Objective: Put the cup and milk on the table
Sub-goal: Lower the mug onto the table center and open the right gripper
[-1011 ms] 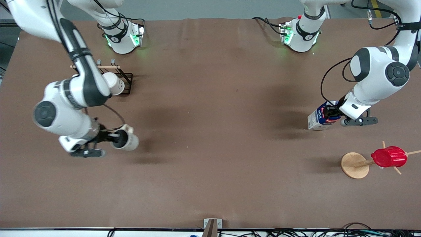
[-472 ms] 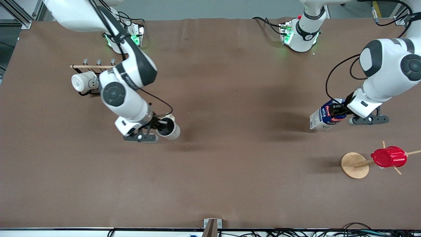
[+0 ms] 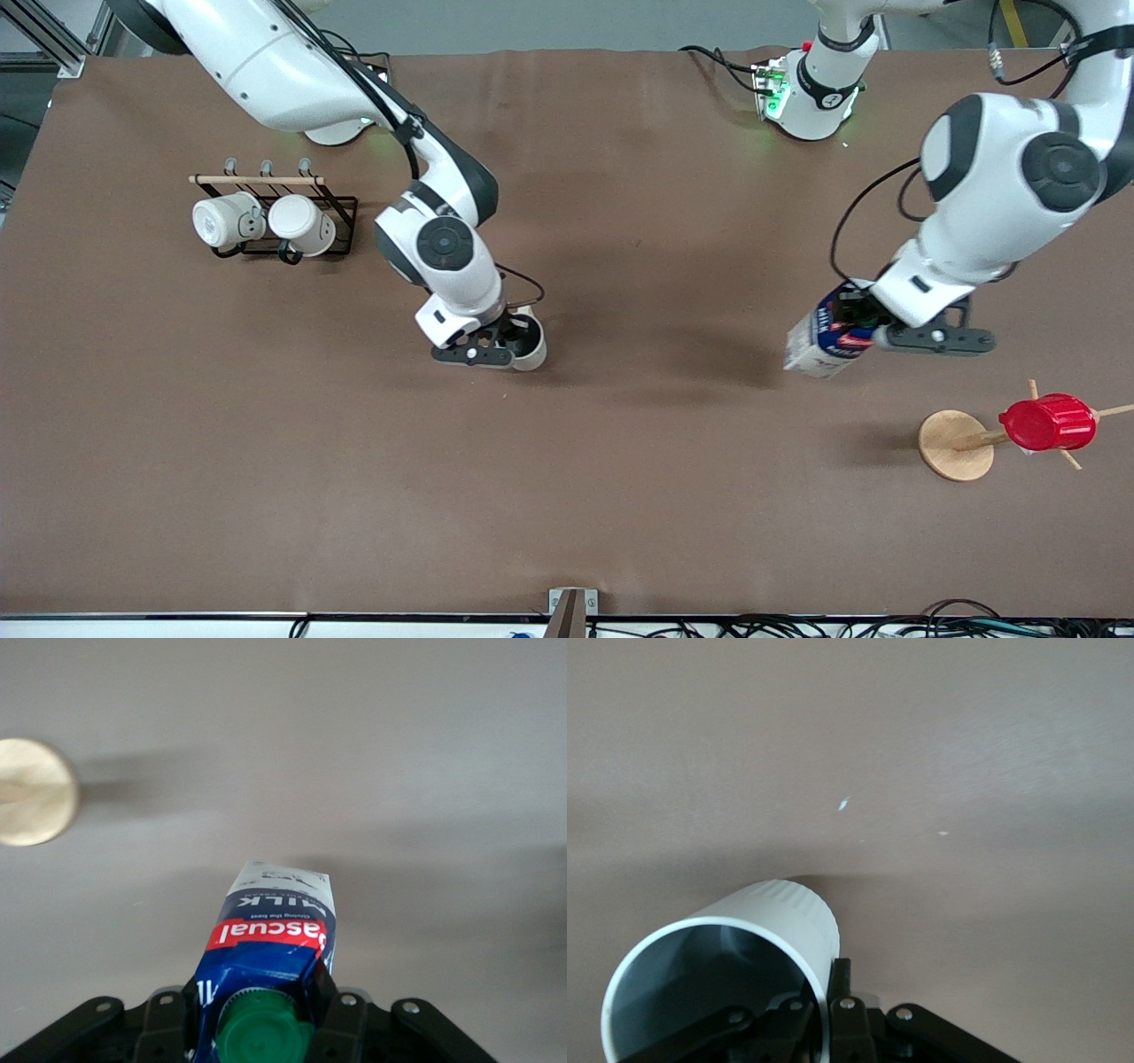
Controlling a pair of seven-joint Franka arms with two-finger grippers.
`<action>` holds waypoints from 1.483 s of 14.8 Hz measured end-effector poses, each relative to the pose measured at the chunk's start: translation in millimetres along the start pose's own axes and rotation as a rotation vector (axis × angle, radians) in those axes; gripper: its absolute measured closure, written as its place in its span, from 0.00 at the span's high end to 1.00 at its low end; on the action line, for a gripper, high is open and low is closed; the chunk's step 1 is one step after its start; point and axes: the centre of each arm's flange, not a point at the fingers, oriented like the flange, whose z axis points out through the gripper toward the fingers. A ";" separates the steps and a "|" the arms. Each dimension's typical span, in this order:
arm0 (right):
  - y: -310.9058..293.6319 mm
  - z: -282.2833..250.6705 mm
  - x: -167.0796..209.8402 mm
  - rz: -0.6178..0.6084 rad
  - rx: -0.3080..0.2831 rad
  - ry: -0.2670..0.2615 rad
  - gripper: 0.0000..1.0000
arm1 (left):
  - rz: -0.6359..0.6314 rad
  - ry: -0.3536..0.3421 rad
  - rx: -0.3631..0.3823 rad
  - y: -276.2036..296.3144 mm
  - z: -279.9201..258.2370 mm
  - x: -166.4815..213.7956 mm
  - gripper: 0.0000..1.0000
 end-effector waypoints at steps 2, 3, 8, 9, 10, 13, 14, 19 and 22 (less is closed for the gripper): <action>-8.9 6.3 -2.1 0.001 0.005 -0.002 0.04 | -0.003 -0.011 -0.012 49.0 12.8 5.1 0.43; -11.7 6.0 -2.7 -0.001 0.010 -0.003 0.04 | -0.003 -0.019 -0.016 72.2 20.4 5.3 0.43; -19.2 5.8 -8.9 -0.007 0.014 -0.007 0.27 | 0.004 -0.033 0.020 179.4 60.1 -3.3 0.43; -20.0 5.2 -9.1 -0.007 0.016 -0.006 0.37 | -0.007 -0.028 0.032 200.5 67.1 -6.6 0.43; -21.6 3.6 -9.6 -0.007 0.019 -0.006 0.47 | -0.015 -0.026 0.036 220.3 73.6 -10.0 0.43; -19.4 -14.3 -3.6 0.008 0.001 -0.011 0.72 | -0.024 -0.035 0.036 256.6 90.4 -18.7 0.43; -8.8 -32.3 5.3 0.025 -0.034 -0.011 0.86 | -0.028 -0.041 0.039 261.7 96.1 -20.7 0.43; 103.4 -194.0 66.5 0.181 -0.166 0.112 1.00 | -0.060 -0.040 0.026 282.8 114.0 -10.7 0.43; 193.7 -259.2 94.8 0.246 -0.166 0.129 1.00 | -0.054 -0.043 0.027 307.7 125.7 -20.1 0.43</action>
